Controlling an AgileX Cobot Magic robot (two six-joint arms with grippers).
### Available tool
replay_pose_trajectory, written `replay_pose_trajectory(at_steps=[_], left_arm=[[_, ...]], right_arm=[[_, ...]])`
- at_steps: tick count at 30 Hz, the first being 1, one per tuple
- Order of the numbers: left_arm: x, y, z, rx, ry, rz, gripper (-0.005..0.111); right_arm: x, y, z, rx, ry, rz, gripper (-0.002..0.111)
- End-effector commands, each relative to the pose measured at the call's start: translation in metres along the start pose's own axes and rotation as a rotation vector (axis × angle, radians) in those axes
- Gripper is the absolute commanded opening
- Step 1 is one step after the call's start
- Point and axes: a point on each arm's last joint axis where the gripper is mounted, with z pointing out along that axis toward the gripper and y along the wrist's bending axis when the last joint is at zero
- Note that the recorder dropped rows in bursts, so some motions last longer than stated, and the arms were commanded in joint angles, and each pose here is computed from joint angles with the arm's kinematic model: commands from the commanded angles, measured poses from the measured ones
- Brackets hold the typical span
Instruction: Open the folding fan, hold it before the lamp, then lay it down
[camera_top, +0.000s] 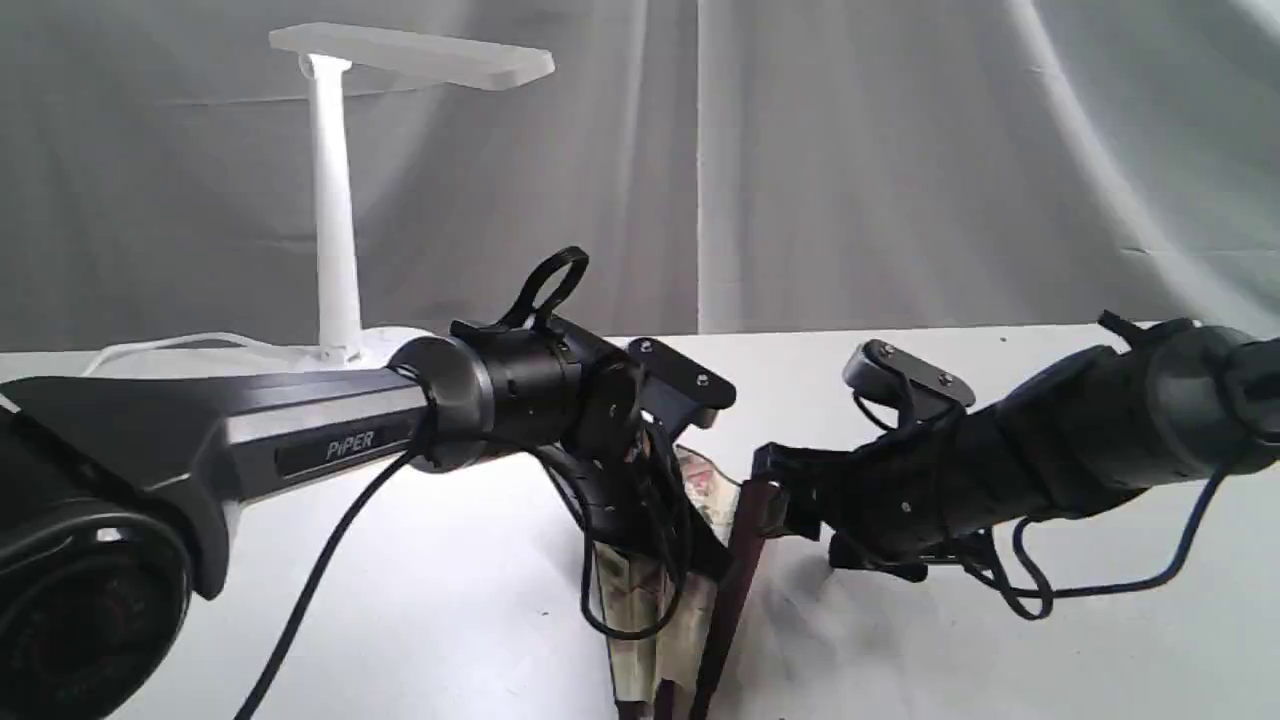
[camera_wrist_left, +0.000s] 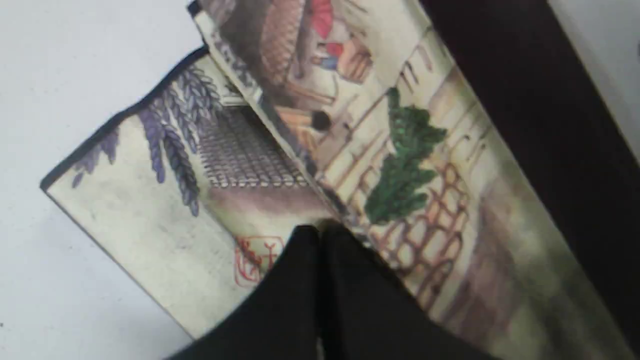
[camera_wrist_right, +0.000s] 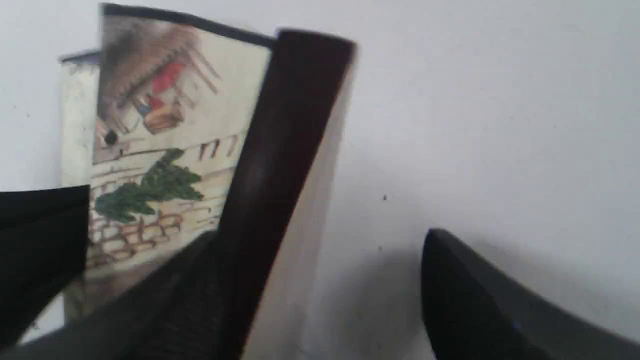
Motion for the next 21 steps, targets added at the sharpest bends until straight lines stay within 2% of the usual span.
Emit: replay_pose_trajectory(at_steps=[1, 5, 9, 12, 17, 21], left_arm=[[0.013, -0.002, -0.001, -0.004, 0.118, -0.042, 0.000], [0.003, 0.005, -0.034, -0.041, 0.094, -0.072, 0.000], [-0.006, 0.004, -0.056, -0.008, 0.036, -0.115, 0.000], [-0.007, 0.003, -0.057, -0.004, 0.025, -0.117, 0.000], [0.008, 0.011, -0.051, -0.107, 0.171, -0.090, 0.000], [0.013, 0.011, -0.032, -0.123, 0.192, -0.105, 0.000]], right_arm=[[0.013, -0.014, 0.018, 0.032, 0.050, 0.015, 0.057], [0.022, -0.024, 0.032, 0.056, 0.085, 0.019, 0.057], [0.026, -0.025, 0.037, 0.037, 0.110, 0.031, 0.057], [0.030, -0.018, 0.037, -0.040, 0.151, 0.032, 0.057], [0.032, -0.007, 0.035, -0.166, 0.183, 0.046, 0.057], [0.033, -0.005, 0.035, -0.181, 0.190, 0.044, 0.057]])
